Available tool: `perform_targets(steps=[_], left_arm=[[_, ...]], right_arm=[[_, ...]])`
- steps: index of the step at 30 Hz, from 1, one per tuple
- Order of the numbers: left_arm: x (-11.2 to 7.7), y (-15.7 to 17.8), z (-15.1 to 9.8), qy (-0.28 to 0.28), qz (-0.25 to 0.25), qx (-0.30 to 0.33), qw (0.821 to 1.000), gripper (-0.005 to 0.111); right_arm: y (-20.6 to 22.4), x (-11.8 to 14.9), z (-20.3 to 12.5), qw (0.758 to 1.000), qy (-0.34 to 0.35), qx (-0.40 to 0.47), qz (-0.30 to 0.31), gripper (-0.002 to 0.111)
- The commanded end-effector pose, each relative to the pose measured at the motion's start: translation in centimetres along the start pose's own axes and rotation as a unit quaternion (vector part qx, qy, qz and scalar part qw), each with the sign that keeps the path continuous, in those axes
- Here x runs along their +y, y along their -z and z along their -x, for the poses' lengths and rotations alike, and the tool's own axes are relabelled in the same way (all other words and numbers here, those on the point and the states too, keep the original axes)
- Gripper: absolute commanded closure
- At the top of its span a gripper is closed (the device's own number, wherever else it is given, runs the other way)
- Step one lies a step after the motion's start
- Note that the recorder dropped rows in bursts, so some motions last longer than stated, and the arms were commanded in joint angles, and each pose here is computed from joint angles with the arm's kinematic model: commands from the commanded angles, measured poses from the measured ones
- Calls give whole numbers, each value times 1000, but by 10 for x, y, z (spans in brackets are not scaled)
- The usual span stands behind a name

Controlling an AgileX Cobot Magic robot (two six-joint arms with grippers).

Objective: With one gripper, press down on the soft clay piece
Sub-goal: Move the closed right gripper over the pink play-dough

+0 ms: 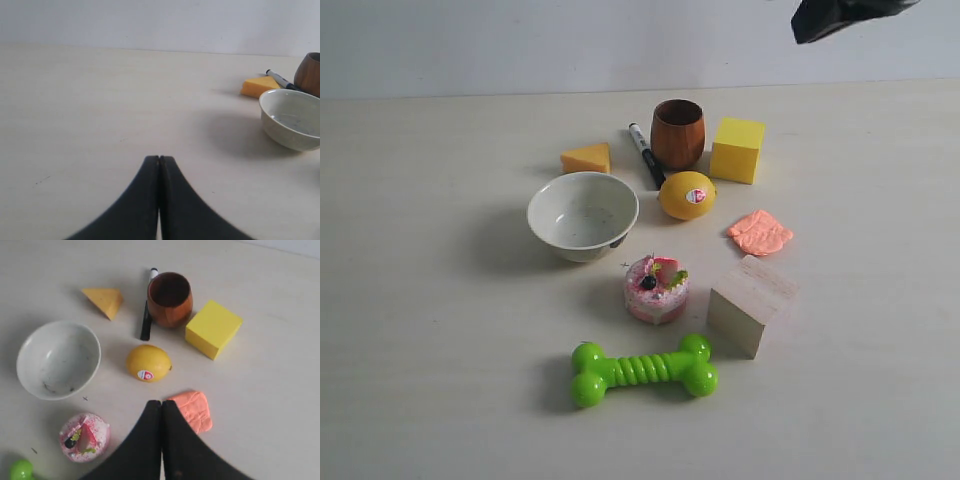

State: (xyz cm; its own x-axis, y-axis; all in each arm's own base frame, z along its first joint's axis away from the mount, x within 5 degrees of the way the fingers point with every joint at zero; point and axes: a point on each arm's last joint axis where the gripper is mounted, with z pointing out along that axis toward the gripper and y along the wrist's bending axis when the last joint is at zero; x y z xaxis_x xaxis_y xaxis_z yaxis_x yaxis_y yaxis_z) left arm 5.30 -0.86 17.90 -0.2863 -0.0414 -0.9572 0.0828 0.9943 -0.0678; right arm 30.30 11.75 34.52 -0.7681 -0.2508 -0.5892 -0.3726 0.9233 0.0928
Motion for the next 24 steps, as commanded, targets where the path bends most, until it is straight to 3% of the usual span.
perform_targets(steps=[1, 13, 24], left_arm=[[0, 1, 2, 1, 2, -10, 1000, 107], [0, 1, 2, 1, 2, -10, 1000, 107], [0, 1, 2, 1, 2, -10, 1000, 107]], right_arm=[[-32, -2, -1, 999, 6, 48, -13, 108], [-120, -18, -22, 984, 21, 170, -46, 108], [-153, -45, -34, 978, -14, 201, -48, 108]])
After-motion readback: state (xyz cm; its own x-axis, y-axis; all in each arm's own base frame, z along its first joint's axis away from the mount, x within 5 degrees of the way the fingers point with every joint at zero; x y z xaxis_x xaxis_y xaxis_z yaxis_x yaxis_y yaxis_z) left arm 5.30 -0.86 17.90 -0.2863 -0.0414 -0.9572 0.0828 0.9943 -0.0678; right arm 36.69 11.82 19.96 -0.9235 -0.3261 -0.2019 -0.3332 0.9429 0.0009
